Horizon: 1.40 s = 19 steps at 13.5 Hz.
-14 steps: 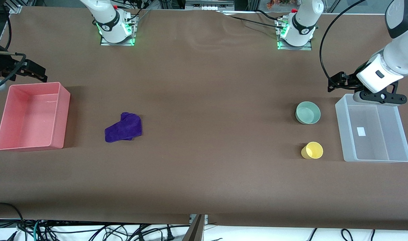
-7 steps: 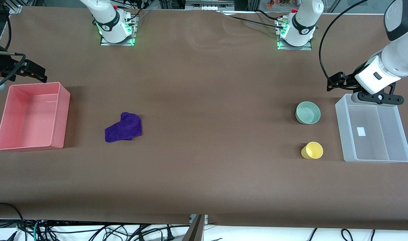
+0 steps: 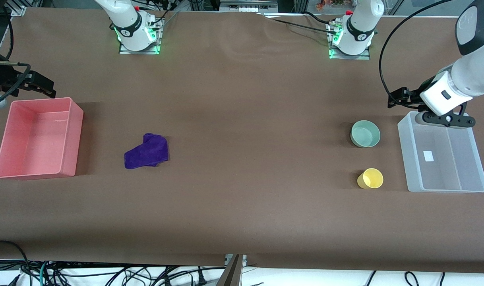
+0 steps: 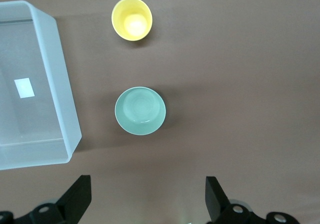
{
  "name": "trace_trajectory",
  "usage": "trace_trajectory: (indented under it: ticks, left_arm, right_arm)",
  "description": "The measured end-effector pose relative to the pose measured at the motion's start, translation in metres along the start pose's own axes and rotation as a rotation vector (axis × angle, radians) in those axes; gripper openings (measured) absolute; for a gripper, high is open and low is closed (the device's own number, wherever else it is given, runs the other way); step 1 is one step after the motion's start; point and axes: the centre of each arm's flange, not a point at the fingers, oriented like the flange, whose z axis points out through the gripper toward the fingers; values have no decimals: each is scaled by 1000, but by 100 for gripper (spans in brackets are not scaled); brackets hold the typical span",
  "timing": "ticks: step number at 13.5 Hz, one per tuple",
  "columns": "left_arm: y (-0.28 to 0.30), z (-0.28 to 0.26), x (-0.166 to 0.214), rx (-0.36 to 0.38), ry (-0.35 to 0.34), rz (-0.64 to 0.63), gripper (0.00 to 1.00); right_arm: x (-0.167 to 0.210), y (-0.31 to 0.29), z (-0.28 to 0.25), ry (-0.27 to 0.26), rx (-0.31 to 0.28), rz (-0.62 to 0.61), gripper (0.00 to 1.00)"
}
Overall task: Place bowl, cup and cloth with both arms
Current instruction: 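Grasp the purple cloth with the right gripper while the left gripper grasps the bowl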
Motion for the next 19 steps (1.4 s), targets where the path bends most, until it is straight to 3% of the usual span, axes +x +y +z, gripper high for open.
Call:
trace_trajectory:
  ticks: [5, 8, 11, 15, 16, 17, 19]
  left_arm:
    - [-14, 34, 10, 46, -89, 292, 100]
    - [-44, 94, 37, 41, -41, 453, 100]
    - [-52, 197, 45, 60, 34, 521, 100]
    - [-56, 298, 45, 49, 47, 640, 100]
    - [-61, 309, 47, 46, 48, 667, 93]
    - [-65, 315, 47, 42, 43, 692, 93]
    - [-67, 322, 47, 35, 33, 721, 76]
  right_arm:
    - [5, 0, 9, -15, 0, 0, 100]
    - [16, -1, 32, -20, -3, -3, 100]
    - [27, -13, 78, -33, -4, -25, 100]
    - [44, -62, 163, -18, 17, -100, 100]
    - [46, -83, 184, -2, 39, -94, 100]
    - [44, -105, 205, 13, 60, -66, 100]
    - [39, -147, 250, 28, 89, -29, 100]
